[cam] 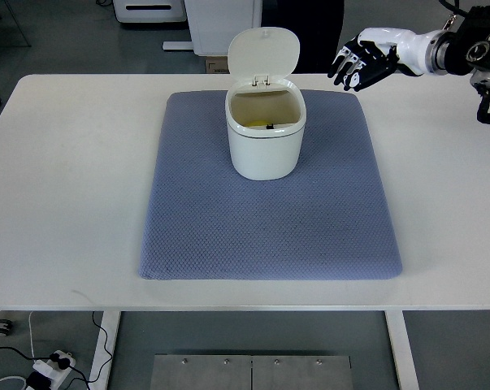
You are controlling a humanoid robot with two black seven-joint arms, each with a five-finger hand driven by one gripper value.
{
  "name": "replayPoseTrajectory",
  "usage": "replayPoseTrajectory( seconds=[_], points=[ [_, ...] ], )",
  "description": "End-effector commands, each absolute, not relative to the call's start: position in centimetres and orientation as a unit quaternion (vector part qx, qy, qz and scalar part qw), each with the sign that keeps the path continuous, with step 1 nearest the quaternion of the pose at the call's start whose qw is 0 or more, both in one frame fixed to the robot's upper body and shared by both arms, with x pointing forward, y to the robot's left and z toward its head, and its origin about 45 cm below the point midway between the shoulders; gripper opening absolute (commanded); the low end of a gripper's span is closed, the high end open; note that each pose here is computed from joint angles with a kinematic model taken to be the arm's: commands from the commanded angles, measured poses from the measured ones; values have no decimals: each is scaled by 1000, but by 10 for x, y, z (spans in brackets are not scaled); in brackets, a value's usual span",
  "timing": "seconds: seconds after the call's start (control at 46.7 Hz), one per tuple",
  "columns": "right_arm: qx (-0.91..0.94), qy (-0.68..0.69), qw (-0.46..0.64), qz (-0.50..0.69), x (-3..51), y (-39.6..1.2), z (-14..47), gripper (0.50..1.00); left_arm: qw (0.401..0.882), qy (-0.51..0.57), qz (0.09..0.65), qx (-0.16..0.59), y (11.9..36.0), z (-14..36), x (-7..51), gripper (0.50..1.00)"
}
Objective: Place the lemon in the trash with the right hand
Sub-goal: 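Withdraw the empty right hand up and away from the bin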
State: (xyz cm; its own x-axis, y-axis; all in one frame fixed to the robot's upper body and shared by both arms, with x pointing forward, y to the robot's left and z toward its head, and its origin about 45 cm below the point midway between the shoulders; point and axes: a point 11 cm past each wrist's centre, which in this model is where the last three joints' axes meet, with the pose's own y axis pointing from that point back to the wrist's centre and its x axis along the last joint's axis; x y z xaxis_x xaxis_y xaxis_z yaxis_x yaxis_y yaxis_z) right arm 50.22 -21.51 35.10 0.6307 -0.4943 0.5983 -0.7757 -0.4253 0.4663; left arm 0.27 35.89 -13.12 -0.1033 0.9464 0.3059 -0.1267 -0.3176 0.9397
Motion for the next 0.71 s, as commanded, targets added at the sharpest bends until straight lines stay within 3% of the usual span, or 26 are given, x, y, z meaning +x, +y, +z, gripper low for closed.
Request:
replayPoseTrajectory(
  seconds=[0.0, 0.15, 0.236, 0.685],
  points=[
    [826, -394, 361, 179, 504, -217, 347, 677, 428, 398, 627, 515, 359, -131, 3, 1000],
    [824, -424, 340, 158, 510, -231, 342, 851, 428, 398, 627, 515, 358, -131, 3, 1000],
    [825, -439, 325, 145, 513, -237, 338, 981, 428, 398, 627, 515, 359, -131, 3, 1000],
    [835, -498, 227, 59, 512, -261, 320, 1000, 428, 398, 627, 515, 359, -131, 3, 1000]
  ],
)
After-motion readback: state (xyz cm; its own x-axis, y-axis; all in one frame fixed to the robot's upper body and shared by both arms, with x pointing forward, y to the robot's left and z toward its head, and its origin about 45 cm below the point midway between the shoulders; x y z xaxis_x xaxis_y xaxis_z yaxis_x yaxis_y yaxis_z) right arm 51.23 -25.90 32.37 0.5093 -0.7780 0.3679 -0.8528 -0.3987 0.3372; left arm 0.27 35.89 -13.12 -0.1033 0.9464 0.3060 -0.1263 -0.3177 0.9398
